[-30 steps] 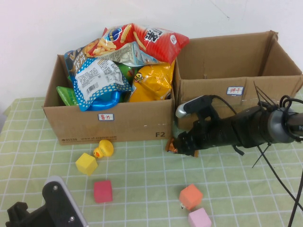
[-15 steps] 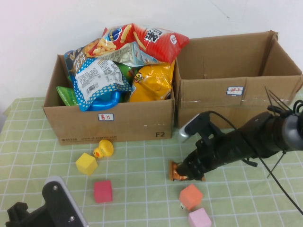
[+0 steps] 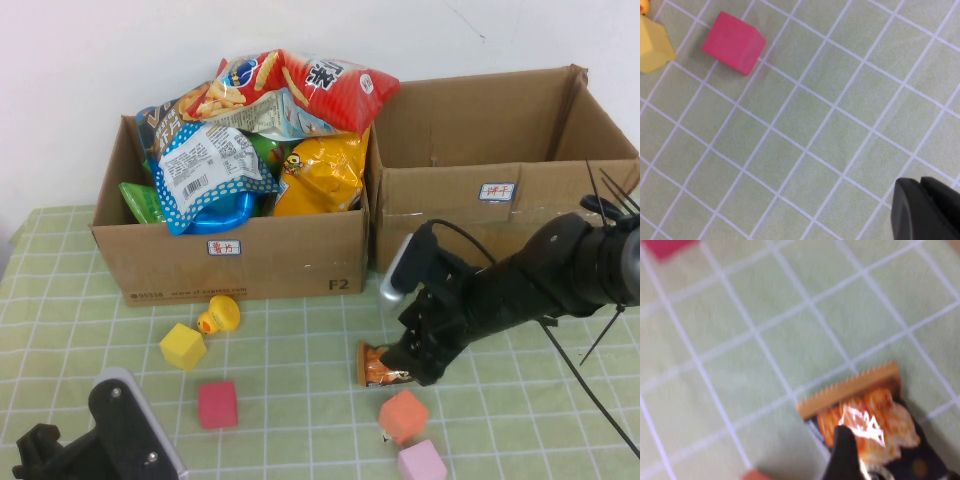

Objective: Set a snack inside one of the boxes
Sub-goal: Pick up the biscuit

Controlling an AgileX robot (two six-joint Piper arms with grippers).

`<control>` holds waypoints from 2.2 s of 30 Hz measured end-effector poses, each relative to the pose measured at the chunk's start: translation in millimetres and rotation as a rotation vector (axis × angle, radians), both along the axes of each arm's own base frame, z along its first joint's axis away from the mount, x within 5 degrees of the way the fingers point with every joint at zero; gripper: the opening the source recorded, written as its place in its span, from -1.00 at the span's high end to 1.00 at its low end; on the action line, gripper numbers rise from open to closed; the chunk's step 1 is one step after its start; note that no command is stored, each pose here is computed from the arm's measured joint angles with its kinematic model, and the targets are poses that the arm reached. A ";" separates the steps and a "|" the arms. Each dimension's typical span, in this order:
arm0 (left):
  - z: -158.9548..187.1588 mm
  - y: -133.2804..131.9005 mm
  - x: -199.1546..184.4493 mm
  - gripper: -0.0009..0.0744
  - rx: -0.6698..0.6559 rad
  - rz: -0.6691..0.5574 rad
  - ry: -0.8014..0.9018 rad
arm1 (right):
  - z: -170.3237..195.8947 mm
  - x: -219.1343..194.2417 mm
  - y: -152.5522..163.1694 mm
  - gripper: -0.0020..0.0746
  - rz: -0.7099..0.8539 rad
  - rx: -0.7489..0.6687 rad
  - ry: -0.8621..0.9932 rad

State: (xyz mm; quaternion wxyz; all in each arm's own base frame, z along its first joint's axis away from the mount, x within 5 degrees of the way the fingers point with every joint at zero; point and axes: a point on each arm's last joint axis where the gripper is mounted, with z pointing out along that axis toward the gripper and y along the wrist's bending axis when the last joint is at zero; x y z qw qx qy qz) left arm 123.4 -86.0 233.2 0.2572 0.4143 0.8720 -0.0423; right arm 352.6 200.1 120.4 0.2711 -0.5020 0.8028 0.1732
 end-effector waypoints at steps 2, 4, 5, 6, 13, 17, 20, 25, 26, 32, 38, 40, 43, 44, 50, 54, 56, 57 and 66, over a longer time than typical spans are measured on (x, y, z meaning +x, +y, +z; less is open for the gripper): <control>0.0 0.0 0.0 0.98 0.000 0.000 0.000 | -1.1 -0.1 -1.6 -0.36 0.042 -0.036 -0.026; 0.1 -0.1 0.1 0.98 -0.001 0.000 -0.002 | -1.7 1.5 -3.3 -0.36 0.056 -0.065 -0.057; 0.1 -0.1 0.2 0.98 -0.002 0.000 -0.002 | -1.7 2.7 -4.1 -0.36 0.051 -0.074 -0.070; 0.1 -0.1 0.2 0.98 -0.002 0.000 -0.002 | -1.7 4.2 -4.9 -0.36 0.044 -0.082 -0.085; 0.8 -0.7 1.1 0.98 -0.009 0.000 -0.014 | -5.8 3.5 -5.1 -0.36 0.073 -0.098 -0.087; 0.8 -0.9 1.1 0.98 -0.011 0.000 -0.014 | -17.8 -1.7 -1.9 -0.36 0.115 -0.101 -0.034; 0.8 -0.9 1.1 0.98 -0.014 0.006 -0.012 | -24.1 -4.0 2.1 -0.36 0.126 -0.110 -0.025; 0.8 -0.9 1.1 0.98 -0.014 0.007 -0.012 | -26.9 -6.7 11.7 -0.36 0.172 -0.143 -0.084; 0.8 -0.9 1.1 0.98 -0.014 0.007 -0.012 | -27.5 -7.4 13.9 -0.36 0.177 -0.148 -0.095; 0.8 -0.9 1.1 0.98 -0.015 0.009 -0.011 | -32.0 -5.1 19.1 -0.36 0.166 -0.178 -0.147; 0.7 -0.8 1.0 0.98 -0.014 0.009 -0.010 | -35.2 -3.6 20.3 -0.36 0.153 -0.171 -0.135; -0.5 -0.4 0.5 0.98 -0.012 0.009 -0.006 | -34.7 -3.2 20.6 -0.34 0.139 -0.164 -0.129; -5.5 0.8 -1.3 0.98 -0.004 0.009 0.005 | -34.9 -3.1 21.1 -0.24 0.117 -0.152 -0.117; -6.5 1.0 -1.6 0.98 -0.003 0.009 0.007 | -35.3 -3.1 21.2 -0.21 0.112 -0.148 -0.113; -8.1 1.4 -1.9 0.98 -0.001 0.008 0.005 | -35.3 -0.4 21.1 -0.14 0.052 -0.131 -0.112; -8.6 1.8 -1.7 0.98 0.004 0.005 0.001 | -34.0 0.2 20.6 -0.13 0.031 -0.127 -0.113; -9.1 1.9 -1.9 0.98 0.005 0.005 0.001 | -29.1 0.5 20.5 -0.12 0.026 -0.122 -0.125; -9.1 1.9 -1.9 0.98 0.005 0.005 0.001 | -25.5 0.9 20.6 -0.12 0.020 -0.117 -0.131; -9.5 2.0 -2.1 0.98 0.005 0.005 0.002 | 6.7 1.9 20.9 -0.12 -0.004 -0.075 -0.191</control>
